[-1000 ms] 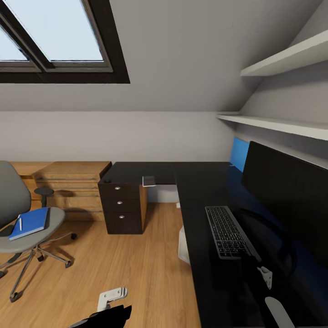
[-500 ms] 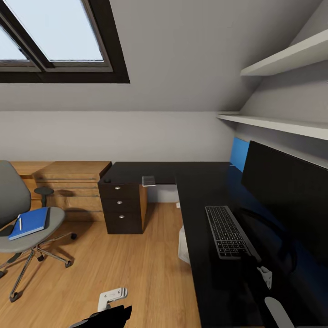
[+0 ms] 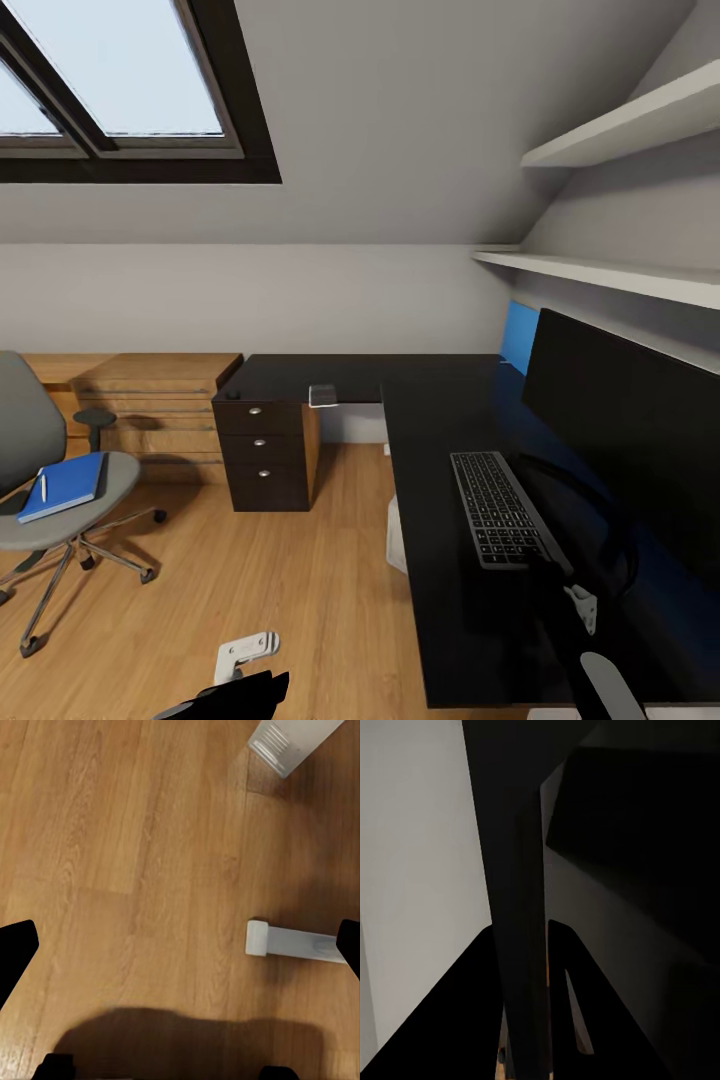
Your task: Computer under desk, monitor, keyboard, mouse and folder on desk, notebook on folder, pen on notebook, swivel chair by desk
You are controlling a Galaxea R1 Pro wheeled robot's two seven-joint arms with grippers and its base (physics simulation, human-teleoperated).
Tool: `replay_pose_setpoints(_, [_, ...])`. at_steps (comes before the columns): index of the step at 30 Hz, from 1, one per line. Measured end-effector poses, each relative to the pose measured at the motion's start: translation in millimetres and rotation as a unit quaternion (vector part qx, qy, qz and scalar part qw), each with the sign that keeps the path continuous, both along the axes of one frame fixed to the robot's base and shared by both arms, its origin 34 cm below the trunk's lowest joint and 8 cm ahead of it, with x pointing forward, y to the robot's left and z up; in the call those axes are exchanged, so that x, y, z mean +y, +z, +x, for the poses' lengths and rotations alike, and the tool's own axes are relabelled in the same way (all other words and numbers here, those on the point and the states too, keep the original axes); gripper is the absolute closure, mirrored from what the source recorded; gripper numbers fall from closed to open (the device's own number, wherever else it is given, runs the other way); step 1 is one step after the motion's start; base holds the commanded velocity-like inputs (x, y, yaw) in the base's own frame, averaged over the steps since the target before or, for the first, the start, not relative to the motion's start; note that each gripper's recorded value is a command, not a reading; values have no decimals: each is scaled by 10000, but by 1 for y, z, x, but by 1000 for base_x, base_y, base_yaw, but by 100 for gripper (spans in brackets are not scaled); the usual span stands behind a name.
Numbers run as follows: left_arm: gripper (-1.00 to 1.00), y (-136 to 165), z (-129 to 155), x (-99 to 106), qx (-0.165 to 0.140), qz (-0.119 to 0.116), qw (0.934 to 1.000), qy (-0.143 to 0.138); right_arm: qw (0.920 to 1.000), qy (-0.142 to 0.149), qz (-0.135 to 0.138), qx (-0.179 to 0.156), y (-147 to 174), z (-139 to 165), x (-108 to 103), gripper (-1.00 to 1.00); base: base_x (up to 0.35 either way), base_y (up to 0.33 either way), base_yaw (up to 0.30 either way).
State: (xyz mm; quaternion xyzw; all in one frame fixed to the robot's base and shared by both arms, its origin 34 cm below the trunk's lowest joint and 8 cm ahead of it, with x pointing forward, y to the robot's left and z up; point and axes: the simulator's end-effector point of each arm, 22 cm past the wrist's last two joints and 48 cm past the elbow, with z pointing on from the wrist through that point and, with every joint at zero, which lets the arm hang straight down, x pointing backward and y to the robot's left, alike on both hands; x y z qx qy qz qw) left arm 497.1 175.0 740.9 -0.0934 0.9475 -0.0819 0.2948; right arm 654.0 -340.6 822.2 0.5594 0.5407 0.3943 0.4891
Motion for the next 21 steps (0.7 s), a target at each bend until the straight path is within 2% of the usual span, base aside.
replay_pose_setpoints(17, [-100, -2, -1, 1, 25, 10, 10000, 14, 10000, 3, -6, 0, 0, 0, 0, 100, 40, -39, 0])
replay_pose_setpoints(18, [-100, -2, -1, 2, 26, 11, 10000, 15, 10000, 3, -6, 0, 0, 0, 0, -100, 1, -1, 0])
replay_pose_setpoints(19, [-100, -2, -1, 2, 30, 13, 10000, 16, 9999, -6, 9, 135, -6, -2, 0, -100, 0, 0, 0])
replay_pose_setpoints(21, [-100, -2, -1, 2, 32, 14, 10000, 18, 9998, -5, 13, 175, -8, -2, 0, -100, 0, 0, 0])
